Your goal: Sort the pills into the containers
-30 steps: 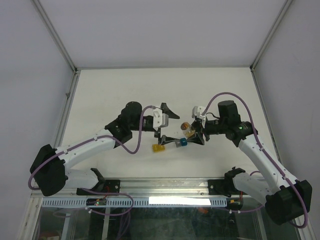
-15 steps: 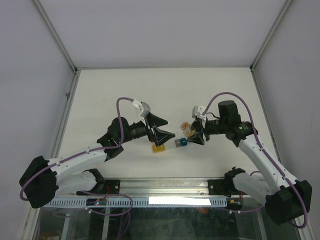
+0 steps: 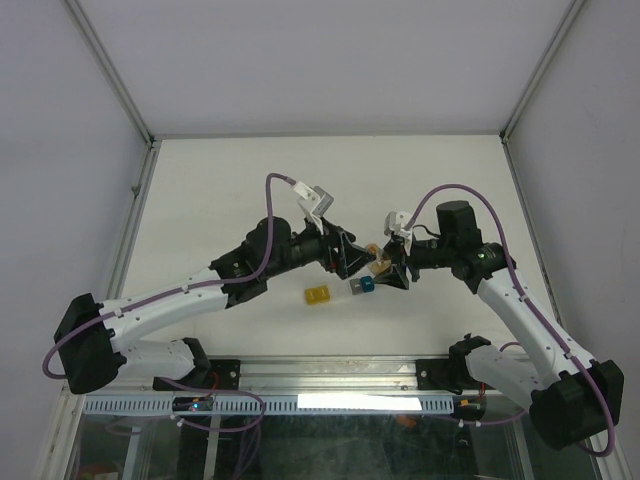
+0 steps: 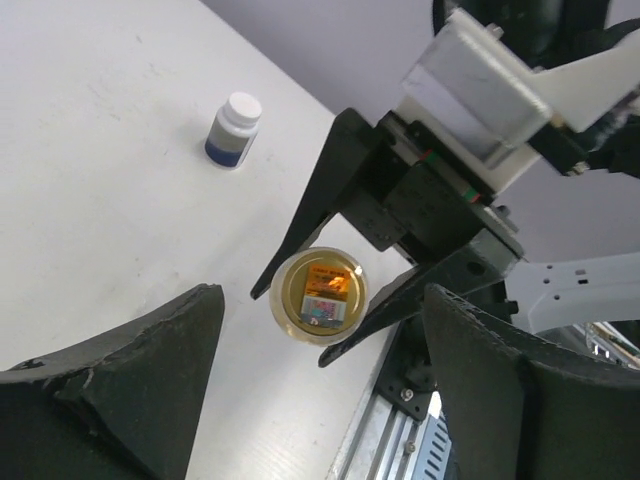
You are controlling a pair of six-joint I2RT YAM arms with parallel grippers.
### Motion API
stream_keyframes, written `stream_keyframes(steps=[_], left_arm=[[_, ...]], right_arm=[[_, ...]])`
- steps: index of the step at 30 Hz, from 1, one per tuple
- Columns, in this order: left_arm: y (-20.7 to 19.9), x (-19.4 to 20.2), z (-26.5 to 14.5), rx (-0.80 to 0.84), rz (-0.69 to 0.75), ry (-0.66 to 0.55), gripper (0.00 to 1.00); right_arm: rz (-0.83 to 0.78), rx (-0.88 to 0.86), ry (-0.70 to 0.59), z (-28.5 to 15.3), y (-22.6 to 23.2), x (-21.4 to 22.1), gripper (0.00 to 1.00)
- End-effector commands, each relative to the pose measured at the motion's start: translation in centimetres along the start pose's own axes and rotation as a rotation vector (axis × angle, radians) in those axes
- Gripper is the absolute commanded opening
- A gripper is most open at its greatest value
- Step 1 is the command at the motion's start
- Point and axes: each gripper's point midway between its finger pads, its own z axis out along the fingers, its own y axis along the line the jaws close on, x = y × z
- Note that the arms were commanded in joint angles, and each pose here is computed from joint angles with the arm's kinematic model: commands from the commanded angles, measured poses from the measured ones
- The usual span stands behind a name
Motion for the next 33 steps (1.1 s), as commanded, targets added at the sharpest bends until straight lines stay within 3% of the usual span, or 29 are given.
stream_keyframes(steps=[1,5,15,33], left_arm=[[-0.1,-0.8,1.0,-0.02,0.027,0.012,0.79],[-0.6,-0.6,1.8,0.004,0.029,0.038,0.71],[-1.2,0.1,2.6,0.036,0.028,0.071,0.66],[-2.3,2.4,2.5,0.146,0.126,0.223,0.31]], right_arm=[[-0.061,0.009,-0.065,-0.5,-0.6,-2.7,0.0],[-0.063,0.009,-0.066,-0.5,-0.6,-2.7,0.0],[-0.064,0.009,-0.066,-0.5,-0.5,-2.7,0.0],[-0.066,0.011,-0.069,-0.6,-0.5,-2.8,0.0]])
